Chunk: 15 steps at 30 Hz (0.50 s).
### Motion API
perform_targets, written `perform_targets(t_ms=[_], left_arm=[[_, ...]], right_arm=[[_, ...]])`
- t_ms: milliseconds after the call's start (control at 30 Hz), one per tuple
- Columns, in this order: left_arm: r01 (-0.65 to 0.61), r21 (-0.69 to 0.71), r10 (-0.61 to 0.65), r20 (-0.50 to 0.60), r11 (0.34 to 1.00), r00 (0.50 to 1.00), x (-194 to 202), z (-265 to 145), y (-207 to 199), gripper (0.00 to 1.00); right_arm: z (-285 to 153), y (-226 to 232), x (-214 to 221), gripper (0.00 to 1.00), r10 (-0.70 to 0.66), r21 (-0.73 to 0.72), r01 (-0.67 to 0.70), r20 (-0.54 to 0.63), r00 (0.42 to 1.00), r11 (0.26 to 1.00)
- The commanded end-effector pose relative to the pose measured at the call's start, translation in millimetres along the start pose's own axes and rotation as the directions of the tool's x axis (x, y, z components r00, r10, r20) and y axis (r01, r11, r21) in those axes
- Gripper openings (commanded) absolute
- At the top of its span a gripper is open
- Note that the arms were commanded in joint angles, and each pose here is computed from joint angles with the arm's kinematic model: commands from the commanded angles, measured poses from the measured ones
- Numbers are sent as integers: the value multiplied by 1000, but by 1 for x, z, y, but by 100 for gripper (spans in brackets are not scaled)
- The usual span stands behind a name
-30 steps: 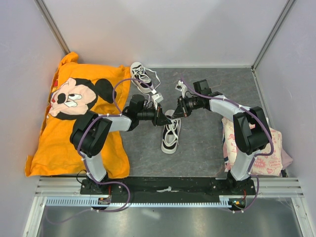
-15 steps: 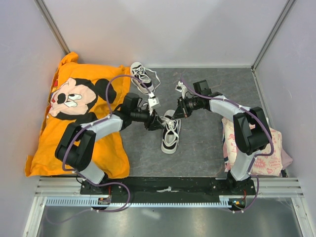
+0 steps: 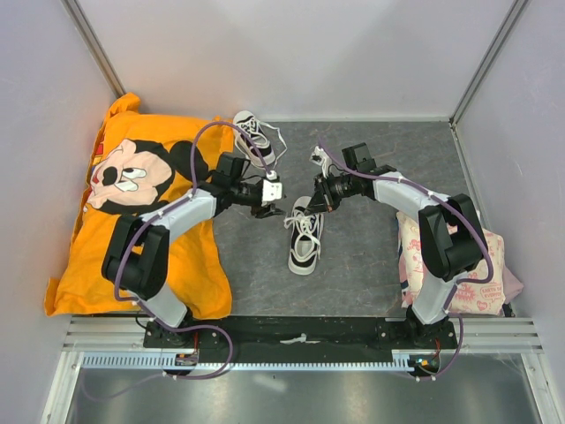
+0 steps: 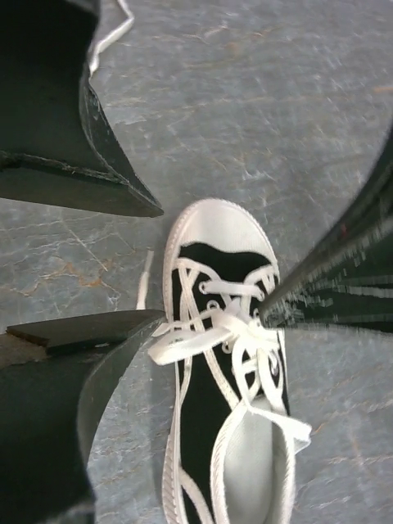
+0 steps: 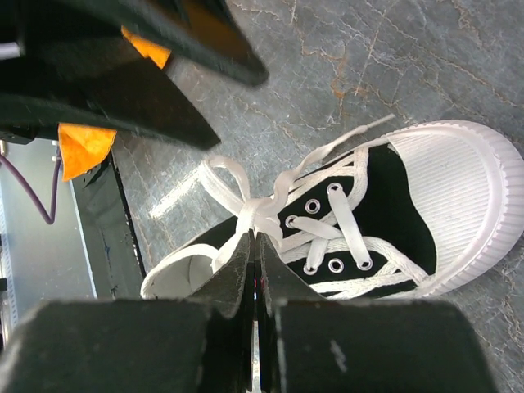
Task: Tie the shoes
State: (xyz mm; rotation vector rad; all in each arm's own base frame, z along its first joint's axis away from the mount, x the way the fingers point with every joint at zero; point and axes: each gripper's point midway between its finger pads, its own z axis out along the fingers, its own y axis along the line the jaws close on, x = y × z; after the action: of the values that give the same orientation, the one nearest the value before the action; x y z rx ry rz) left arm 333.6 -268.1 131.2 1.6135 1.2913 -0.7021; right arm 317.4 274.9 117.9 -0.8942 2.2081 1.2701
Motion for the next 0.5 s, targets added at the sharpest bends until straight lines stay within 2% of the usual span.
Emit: perform_targets(t_ms=[0, 167, 267, 467], left_arm=[[-158, 98, 157, 16, 983, 987, -6, 12, -11, 56], [-105, 170, 103, 22, 980, 994, -10, 16, -21, 57], [-43, 202, 46, -11, 978, 999, -8, 11, -26, 57], [167, 226, -145, -112, 960, 983, -2, -3, -39, 57]], right_arm=[[-6, 7, -10, 0, -51, 14, 51, 23, 998, 999], [-6, 6, -9, 0, -45, 18, 45, 21, 999, 999], [-6, 6, -9, 0, -48, 18, 47, 22, 999, 999], [-7, 6, -12, 0, -55, 20, 55, 27, 998, 998]])
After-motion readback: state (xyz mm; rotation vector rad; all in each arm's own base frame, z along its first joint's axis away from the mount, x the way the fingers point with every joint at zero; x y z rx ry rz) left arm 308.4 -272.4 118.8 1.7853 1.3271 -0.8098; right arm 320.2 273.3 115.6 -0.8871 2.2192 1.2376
